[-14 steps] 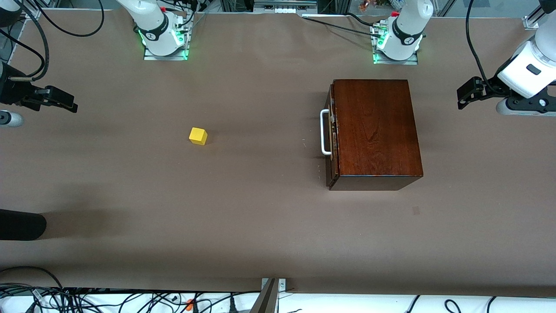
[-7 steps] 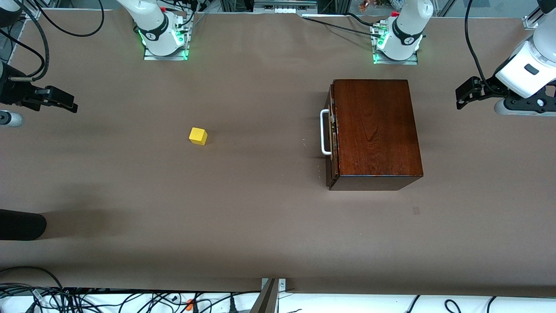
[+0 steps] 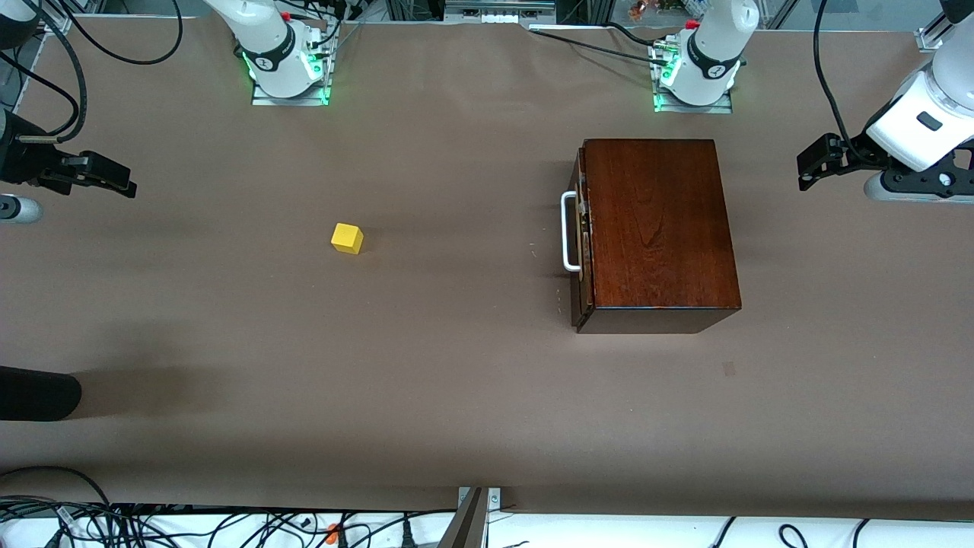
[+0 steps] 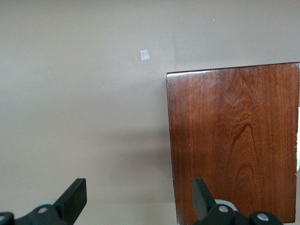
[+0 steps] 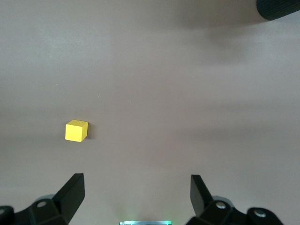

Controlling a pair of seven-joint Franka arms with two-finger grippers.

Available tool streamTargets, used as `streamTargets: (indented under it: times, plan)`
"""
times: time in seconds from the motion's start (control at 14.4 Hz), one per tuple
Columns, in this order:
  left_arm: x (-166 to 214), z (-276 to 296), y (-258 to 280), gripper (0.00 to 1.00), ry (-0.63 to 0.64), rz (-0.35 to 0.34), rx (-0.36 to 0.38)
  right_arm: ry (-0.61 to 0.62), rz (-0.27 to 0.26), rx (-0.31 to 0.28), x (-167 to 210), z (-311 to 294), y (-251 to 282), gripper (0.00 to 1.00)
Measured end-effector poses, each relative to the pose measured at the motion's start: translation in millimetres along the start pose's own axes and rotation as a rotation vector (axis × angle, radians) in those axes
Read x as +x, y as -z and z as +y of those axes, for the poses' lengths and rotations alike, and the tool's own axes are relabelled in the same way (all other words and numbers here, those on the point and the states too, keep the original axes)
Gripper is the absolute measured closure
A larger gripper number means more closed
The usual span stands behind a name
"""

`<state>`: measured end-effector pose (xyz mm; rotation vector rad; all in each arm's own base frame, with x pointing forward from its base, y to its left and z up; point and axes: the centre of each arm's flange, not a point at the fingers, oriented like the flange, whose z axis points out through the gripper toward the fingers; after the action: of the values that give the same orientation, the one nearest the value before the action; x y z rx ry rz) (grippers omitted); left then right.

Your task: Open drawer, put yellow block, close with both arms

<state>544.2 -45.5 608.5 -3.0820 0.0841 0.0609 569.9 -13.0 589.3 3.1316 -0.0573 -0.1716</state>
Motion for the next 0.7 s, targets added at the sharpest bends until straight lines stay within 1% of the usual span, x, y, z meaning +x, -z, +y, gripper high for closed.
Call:
streamTargets:
  times: [0.14, 0.35, 0.56, 0.7]
  plan:
    - [-1.4, 1.1, -1.0, 0.00, -0.002, -0.013, 0.001, 0.000, 0.000, 0.000, 0.2, 0.0, -0.3, 0.00]
    - [-8.2, 8.9, -4.9, 0.00, -0.017, -0.070, 0.004, 0.000, -0.001, 0.000, 0.2, 0.0, -0.3, 0.00]
    - [-9.0, 17.6, -6.1, 0.00, -0.033, -0.079, 0.006, 0.000, 0.000, 0.000, 0.2, 0.0, -0.1, 0.00]
    - [-6.8, 19.1, -13.1, 0.00, -0.037, -0.101, 0.006, 0.000, 0.000, 0.000, 0.2, 0.1, 0.0, 0.00]
